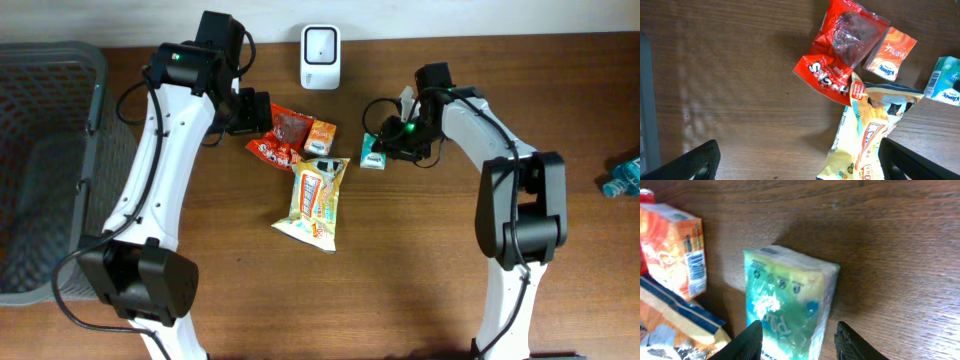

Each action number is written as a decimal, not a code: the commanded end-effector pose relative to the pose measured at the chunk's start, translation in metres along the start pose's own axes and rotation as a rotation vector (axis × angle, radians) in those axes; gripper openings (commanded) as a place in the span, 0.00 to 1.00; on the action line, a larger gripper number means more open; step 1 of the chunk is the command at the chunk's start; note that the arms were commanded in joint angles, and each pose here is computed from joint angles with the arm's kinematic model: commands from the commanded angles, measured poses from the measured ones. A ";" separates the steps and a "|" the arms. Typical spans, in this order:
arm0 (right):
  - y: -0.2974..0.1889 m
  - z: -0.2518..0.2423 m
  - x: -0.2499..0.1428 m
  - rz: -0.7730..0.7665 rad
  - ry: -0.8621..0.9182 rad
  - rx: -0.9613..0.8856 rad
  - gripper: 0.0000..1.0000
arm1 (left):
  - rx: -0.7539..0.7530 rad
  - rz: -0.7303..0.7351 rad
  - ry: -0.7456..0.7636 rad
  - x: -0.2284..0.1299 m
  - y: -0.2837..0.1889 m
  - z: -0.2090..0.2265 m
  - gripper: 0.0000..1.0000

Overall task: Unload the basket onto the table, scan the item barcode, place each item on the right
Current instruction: 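Reach the right gripper to the green tissue pack and grasp it, then raise the green tissue pack with the right gripper to the scanner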

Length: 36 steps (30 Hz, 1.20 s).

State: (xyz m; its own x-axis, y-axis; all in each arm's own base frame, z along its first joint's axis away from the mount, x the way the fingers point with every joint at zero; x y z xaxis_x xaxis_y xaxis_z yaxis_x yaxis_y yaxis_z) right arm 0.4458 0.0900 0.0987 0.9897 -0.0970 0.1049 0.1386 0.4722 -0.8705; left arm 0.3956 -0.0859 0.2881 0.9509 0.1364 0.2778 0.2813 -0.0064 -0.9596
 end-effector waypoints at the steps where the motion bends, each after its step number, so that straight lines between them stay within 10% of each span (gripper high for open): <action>1: 0.021 -0.004 0.001 0.018 0.014 -0.036 0.39 | 0.000 0.000 -0.010 0.000 0.000 0.000 0.99; 4: 0.027 -0.005 0.000 0.030 0.016 -0.025 0.04 | 0.000 0.000 -0.010 0.000 0.000 0.000 0.99; 12: -0.043 0.028 0.018 -0.035 -0.296 1.068 0.04 | 0.000 0.000 -0.010 0.000 0.000 0.000 0.99; 36: -0.030 0.090 0.031 -0.018 -0.442 1.067 0.04 | 0.000 0.000 -0.010 0.000 0.000 0.000 0.99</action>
State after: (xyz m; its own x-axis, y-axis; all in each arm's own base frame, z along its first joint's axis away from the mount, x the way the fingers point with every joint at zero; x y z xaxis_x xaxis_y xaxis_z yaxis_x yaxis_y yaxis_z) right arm 0.4735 0.1474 0.1703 0.8683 0.1050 0.4848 -0.1059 0.9941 -0.0256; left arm 0.3957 -0.0859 0.2881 0.9507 0.1365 0.2785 0.2820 -0.0065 -0.9594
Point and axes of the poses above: each gripper's point midway between its finger pads, its own y axis out along the fingers, its own z axis along the line the jaws close on, x = y × z, the point moved 9 cm from there along -y, back along the fingers, and after that the axes turned 2 degrees about -y, right-handed, at the moved point
